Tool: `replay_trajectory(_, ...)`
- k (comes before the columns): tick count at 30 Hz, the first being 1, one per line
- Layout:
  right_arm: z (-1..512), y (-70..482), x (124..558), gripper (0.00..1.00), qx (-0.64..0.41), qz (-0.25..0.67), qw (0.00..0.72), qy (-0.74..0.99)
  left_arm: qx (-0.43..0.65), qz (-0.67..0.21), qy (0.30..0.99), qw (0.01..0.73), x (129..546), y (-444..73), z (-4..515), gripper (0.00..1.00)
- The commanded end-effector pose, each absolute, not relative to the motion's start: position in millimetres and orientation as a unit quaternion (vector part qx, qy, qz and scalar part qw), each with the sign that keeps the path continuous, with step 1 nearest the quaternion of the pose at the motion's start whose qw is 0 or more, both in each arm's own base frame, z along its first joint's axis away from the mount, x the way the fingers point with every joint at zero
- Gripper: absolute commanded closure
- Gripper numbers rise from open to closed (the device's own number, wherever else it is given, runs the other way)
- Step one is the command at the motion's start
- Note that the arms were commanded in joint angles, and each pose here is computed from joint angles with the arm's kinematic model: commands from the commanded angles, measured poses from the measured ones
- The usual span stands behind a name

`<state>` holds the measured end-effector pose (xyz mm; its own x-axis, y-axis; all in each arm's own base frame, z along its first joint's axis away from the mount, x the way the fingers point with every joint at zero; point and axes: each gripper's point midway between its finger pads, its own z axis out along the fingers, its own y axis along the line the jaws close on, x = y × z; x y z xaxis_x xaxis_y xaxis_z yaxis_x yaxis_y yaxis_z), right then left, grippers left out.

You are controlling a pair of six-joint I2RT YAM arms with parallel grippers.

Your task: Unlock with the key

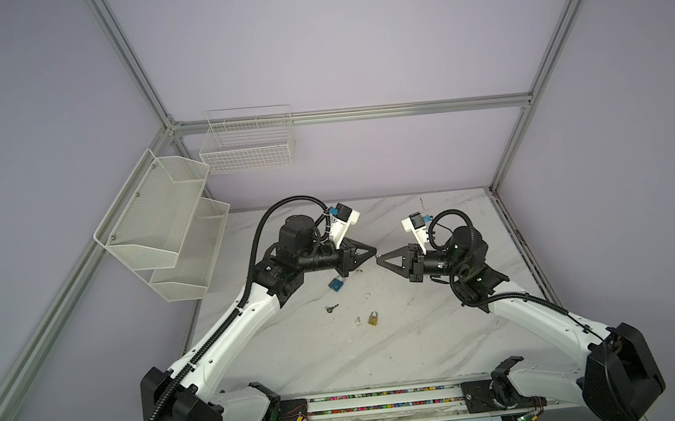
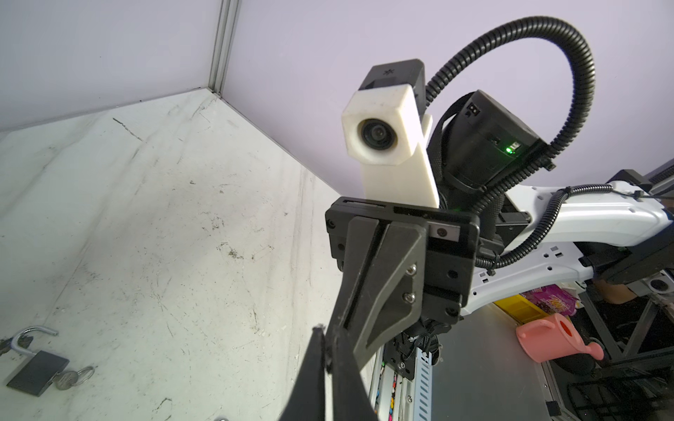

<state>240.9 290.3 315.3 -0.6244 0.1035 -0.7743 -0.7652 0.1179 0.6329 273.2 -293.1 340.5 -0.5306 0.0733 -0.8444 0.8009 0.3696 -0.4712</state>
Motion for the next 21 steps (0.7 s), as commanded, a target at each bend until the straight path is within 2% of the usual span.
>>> replay_trajectory(1, 328.7, 280.5, 246.4, 1.0, -0.226, 0.599, 0.385, 0.665, 0.295, -0.486, 0.696, 0.439, 279.2, -285.6, 393.9, 0.73)
replay_trajectory(3, 324.6, 277.4, 249.4, 1.0, -0.216, 0.589, 0.388, 0.675, 0.295, -0.499, 0.682, 0.445, 274.3, -285.0, 399.8, 0.64)
replay_trajectory(6, 309.3, 271.7, 256.6, 1.0, -0.193, 0.563, 0.388, 0.704, 0.28, -0.511, 0.679, 0.447, 269.7, -281.2, 392.8, 0.56)
replay_trajectory(10, 276.4, 254.0, 274.1, 1.0, -0.14, 0.487, 0.391, 0.769, 0.208, -0.501, 0.728, 0.42, 275.1, -270.7, 359.4, 0.53)
replay_trajectory(14, 239.1, 239.2, 276.9, 1.0, -0.108, 0.43, 0.363, 0.82, 0.143, -0.486, 0.768, 0.393, 269.0, -262.7, 322.1, 0.48)
replay_trajectory(21, 190.0, 211.3, 265.3, 1.0, -0.031, 0.383, 0.329, 0.863, 0.085, -0.346, 0.87, 0.34, 249.9, -253.5, 235.2, 0.44)
